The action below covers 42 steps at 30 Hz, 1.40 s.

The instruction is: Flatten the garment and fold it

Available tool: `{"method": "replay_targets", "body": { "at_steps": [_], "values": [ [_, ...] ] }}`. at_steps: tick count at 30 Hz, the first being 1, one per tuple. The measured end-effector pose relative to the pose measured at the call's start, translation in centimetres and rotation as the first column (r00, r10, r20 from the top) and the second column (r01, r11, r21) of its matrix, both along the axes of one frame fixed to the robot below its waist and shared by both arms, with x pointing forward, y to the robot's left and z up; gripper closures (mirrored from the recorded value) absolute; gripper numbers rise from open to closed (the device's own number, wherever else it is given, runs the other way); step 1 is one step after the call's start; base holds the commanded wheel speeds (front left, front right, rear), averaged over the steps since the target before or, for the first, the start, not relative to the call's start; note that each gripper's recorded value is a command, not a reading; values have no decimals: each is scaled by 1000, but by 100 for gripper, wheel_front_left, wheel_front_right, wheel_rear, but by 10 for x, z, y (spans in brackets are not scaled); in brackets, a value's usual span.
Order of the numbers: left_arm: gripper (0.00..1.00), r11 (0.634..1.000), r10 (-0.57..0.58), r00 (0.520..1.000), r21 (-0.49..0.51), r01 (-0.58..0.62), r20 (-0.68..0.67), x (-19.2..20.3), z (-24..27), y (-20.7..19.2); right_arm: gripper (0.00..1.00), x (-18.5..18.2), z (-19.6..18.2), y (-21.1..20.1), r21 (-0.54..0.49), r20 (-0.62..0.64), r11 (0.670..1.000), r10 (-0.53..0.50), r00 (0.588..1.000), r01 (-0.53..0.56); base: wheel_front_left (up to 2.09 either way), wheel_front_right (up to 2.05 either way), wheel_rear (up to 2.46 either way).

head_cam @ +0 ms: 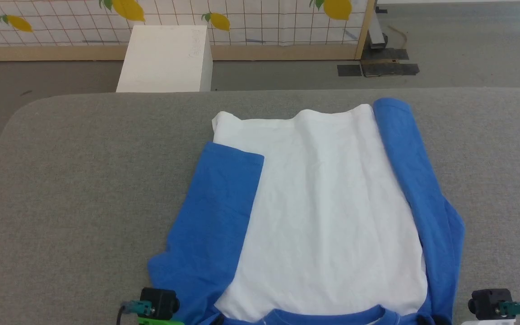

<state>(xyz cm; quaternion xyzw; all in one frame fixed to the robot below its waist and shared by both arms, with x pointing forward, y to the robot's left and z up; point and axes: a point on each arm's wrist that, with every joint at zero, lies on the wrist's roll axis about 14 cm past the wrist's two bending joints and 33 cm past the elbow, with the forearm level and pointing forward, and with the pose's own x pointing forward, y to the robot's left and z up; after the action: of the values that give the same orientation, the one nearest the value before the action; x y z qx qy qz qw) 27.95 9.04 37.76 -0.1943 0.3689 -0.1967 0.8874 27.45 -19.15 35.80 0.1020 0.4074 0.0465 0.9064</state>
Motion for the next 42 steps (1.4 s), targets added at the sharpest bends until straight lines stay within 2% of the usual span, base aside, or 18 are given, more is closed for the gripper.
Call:
{"method": "replay_targets", "body": {
  "at_steps": [1, 2, 3, 8, 11, 15, 16, 17, 18, 19, 21, 25, 28, 34, 39, 42],
  "values": [
    [23, 1000, 2, 1000, -4, -2, 0, 0, 0, 0, 0, 1, 0, 3, 11, 4, 1000, 4, 1000, -4, 0, 0, 0],
    [4, 1000, 4, 1000, -9, -4, 0, 1, 1, -1, 0, 3, 2, 8, 23, 8, 1000, 10, 1000, -10, 0, 0, 0],
    [0, 1000, 7, 1000, -16, -7, 0, 1, 2, -1, 0, 3, 3, 10, 33, 9, 999, 11, 1000, -12, 0, 0, 0],
    [0, 996, 13, 1000, -86, -11, 16, 5, 21, -10, 0, 8, 18, 6, 50, 18, 999, 12, 1000, -13, 0, 0, 0],
    [0, 993, 62, 996, -102, -55, 66, 11, 37, -5, 0, 8, 35, -5, 52, 36, 999, -8, 999, 7, 0, 0, 0],
    [0, 980, 181, 961, -123, -158, 208, 29, 71, 14, 0, 22, 76, -28, 30, 174, 997, -72, 982, 67, 0, 0, 0],
    [0, 973, 220, 940, -126, -193, 262, 36, 82, 22, 0, 27, 89, -34, 22, 227, 995, -97, 969, 94, 0, 0, 0],
    [0, 948, 317, 854, -140, -285, 412, 51, 110, 41, 0, 41, 120, -39, -5, 382, 989, -137, 914, 150, 0, 0, 0],
    [0, 939, 344, 822, -149, -311, 454, 54, 118, 46, 0, 45, 128, -40, -18, 427, 987, -139, 894, 162, 0, 0, 0],
    [0, 908, 387, 692, -120, -402, 610, 61, 136, 66, 0, 60, 159, -44, -57, 621, 975, -135, 773, 216, 0, 0, 0],
    [0, 895, 383, 653, -87, -438, 653, 64, 139, 71, 0, 63, 164, -43, -84, 687, 970, -111, 718, 230, 0, 0, 0],
    [0, 841, 446, 550, -120, -527, 706, 68, 158, 80, 0, 59, 152, -44, -58, 731, 967, -129, 670, 250, 0, 0, 0],
    [0, 819, 484, 554, -127, -560, 678, 59, 147, 82, 0, 54, 138, -44, -29, 726, 965, -159, 670, 260, 0, 0, 0],
    [0, 820, 465, 544, -107, -563, 699, 58, 145, 92, 0, 53, 127, -46, -20, 721, 961, -177, 670, 276, 0, 0, 0],
    [0, 870, 384, 567, -81, -486, 729, 80, 145, 81, 0, 62, 131, -48, -21, 735, 960, -174, 655, 280, 0, 0, 0],
    [0, 921, 274, 641, -3, -390, 717, 107, 140, 67, 0, 70, 130, -45, -22, 736, 963, -167, 656, 270, 0, 0, 0]
  ]
}}
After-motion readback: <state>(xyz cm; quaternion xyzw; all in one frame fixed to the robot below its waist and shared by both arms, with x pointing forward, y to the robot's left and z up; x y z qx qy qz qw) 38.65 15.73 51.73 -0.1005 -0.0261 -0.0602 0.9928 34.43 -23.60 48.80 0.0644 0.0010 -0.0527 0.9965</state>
